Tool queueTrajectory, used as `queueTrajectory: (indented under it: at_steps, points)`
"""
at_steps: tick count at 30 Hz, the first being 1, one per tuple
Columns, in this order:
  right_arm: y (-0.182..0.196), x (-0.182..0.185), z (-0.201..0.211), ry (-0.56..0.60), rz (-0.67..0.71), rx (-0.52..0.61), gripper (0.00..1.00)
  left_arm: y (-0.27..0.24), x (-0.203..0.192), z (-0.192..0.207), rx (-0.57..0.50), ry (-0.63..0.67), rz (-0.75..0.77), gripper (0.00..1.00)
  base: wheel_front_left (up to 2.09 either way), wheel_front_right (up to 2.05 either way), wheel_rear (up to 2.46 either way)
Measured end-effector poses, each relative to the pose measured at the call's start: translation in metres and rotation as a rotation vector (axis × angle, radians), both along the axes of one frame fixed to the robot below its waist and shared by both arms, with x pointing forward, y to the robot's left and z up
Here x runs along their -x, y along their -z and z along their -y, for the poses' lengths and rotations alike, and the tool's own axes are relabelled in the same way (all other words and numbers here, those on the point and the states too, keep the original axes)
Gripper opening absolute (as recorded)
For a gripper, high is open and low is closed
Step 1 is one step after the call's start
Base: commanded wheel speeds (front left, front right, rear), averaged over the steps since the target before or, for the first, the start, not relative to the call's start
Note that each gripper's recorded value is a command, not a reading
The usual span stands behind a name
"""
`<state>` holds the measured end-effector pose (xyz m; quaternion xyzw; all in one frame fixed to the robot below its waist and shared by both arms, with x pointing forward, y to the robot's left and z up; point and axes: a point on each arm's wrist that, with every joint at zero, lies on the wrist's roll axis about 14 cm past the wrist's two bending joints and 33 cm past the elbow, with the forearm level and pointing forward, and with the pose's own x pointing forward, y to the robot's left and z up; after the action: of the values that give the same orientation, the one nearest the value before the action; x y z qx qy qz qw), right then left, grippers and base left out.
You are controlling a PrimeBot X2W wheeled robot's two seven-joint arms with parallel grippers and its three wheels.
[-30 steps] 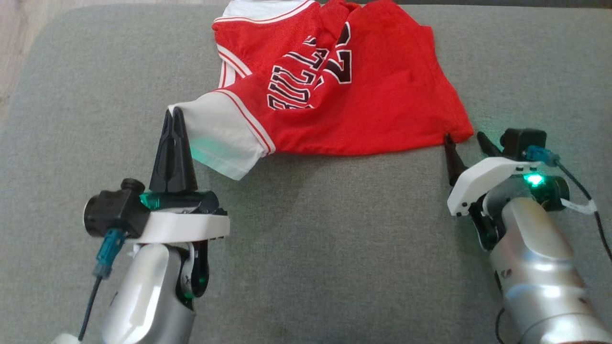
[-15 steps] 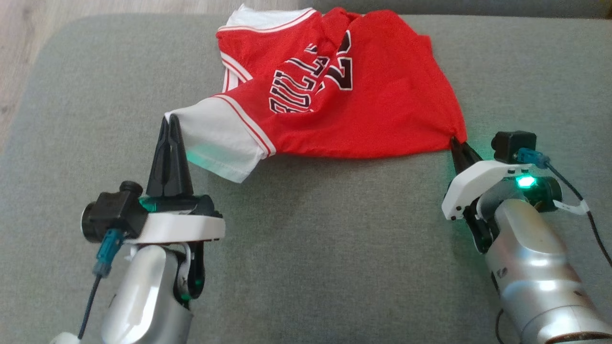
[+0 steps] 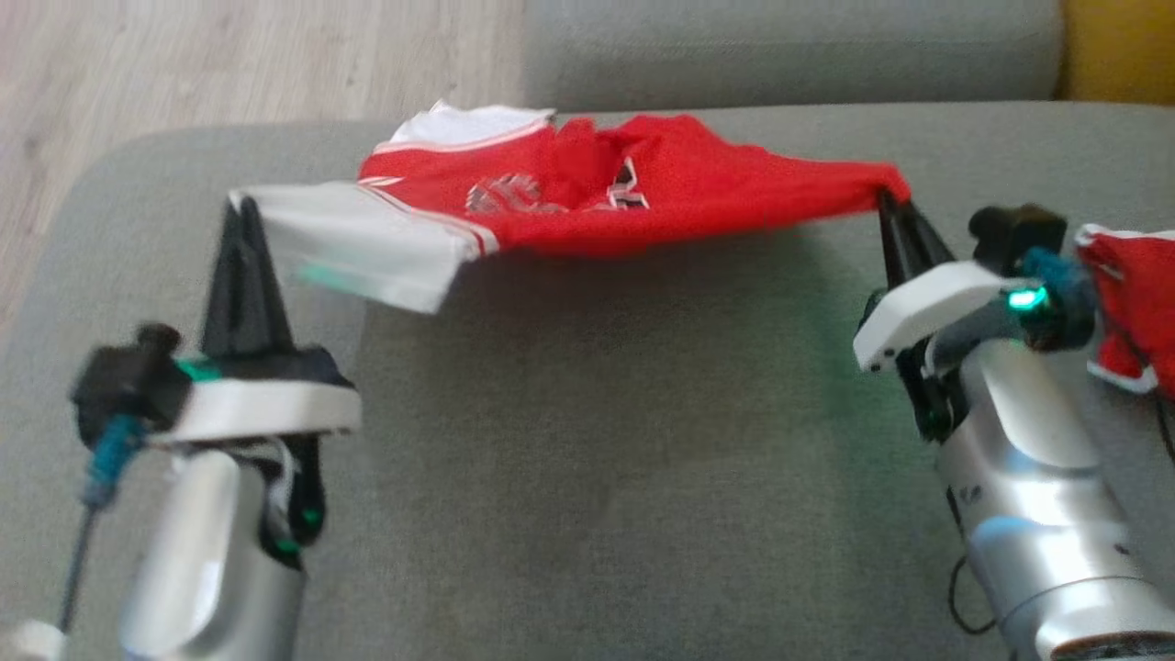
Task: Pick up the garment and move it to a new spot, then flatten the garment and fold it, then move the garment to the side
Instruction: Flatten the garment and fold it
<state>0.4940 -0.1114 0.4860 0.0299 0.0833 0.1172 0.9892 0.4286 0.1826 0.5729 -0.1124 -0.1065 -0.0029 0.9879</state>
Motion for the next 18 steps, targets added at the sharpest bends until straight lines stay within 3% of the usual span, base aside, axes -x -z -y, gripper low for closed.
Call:
queueTrajectory:
  at_steps: [9,18]
  points:
    - [-0.127,0.003,0.035,0.028,0.315,0.055,0.00,-0.110,-0.018,0.009,-0.037,0.077,0.180,0.00,0.00,0.00,0.00]
    - [-0.263,0.053,0.070,0.079,0.666,0.110,0.00,-0.214,-0.017,0.035,-0.071,0.176,0.352,0.00,0.00,0.00,0.00]
